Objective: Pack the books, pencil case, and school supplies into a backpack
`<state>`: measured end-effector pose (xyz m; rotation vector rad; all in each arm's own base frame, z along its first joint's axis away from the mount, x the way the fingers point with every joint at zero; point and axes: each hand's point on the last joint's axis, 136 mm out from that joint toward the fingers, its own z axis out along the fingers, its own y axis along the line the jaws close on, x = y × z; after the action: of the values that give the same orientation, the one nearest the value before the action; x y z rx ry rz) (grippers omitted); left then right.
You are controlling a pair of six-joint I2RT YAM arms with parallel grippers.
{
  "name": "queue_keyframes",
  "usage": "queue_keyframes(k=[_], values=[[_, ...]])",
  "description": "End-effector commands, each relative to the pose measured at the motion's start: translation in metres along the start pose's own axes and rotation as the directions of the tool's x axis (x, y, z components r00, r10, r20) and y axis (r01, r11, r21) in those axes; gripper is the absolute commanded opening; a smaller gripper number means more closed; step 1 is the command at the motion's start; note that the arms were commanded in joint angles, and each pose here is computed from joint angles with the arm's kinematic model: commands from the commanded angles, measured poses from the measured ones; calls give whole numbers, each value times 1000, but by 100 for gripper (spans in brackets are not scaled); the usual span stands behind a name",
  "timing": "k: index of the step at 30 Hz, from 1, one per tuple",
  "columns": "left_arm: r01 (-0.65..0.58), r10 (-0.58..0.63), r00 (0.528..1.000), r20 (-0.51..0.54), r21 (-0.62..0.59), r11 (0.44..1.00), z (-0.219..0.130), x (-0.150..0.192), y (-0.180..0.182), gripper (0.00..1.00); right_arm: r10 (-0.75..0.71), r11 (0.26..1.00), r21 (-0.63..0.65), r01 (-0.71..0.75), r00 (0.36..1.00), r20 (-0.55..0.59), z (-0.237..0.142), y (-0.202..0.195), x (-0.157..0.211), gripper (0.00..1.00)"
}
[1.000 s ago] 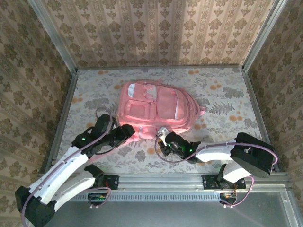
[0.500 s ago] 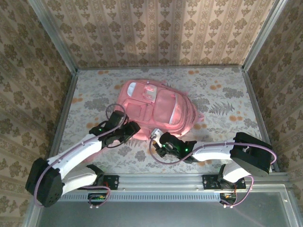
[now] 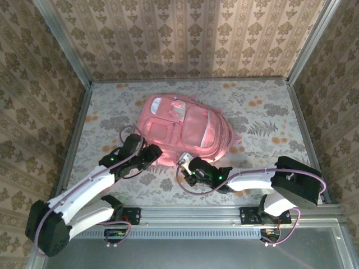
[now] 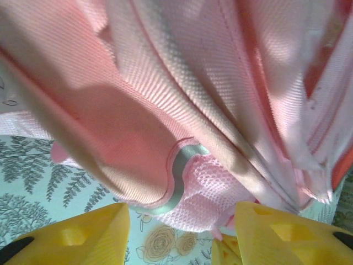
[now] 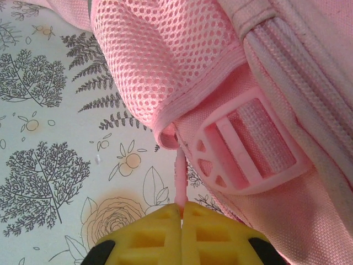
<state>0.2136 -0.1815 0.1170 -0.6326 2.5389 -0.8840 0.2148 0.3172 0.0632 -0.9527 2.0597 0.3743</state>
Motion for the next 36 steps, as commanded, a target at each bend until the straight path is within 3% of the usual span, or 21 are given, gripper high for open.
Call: queue_keyframes(k=[1, 12, 21, 29, 32, 36], values=[[35, -33, 999, 35, -63, 997, -5, 0, 28, 56, -5, 1000, 17, 4, 998, 55, 1, -1, -17, 0], [54, -53, 998, 17, -85, 995, 15, -4, 31, 52, -5, 1000, 11, 4, 998, 55, 1, 0, -18, 0], [12, -12, 999, 46, 5, 1000, 16, -16, 8, 49, -4, 1000, 8, 4, 998, 59, -1, 0, -18, 0], [47, -46, 998, 32, -38, 998, 34, -10, 27, 46, -1, 1000, 11, 0, 998, 59, 0, 0, -19, 0], [52, -50, 998, 40, -61, 997, 39, -15, 29, 39, 4, 1000, 18, -5, 998, 62, -1, -2, -18, 0], [54, -48, 993, 104, -56, 997, 31, -34, 21, 21, 17, 998, 55, -19, 999, 28, 0, -9, -6, 0]])
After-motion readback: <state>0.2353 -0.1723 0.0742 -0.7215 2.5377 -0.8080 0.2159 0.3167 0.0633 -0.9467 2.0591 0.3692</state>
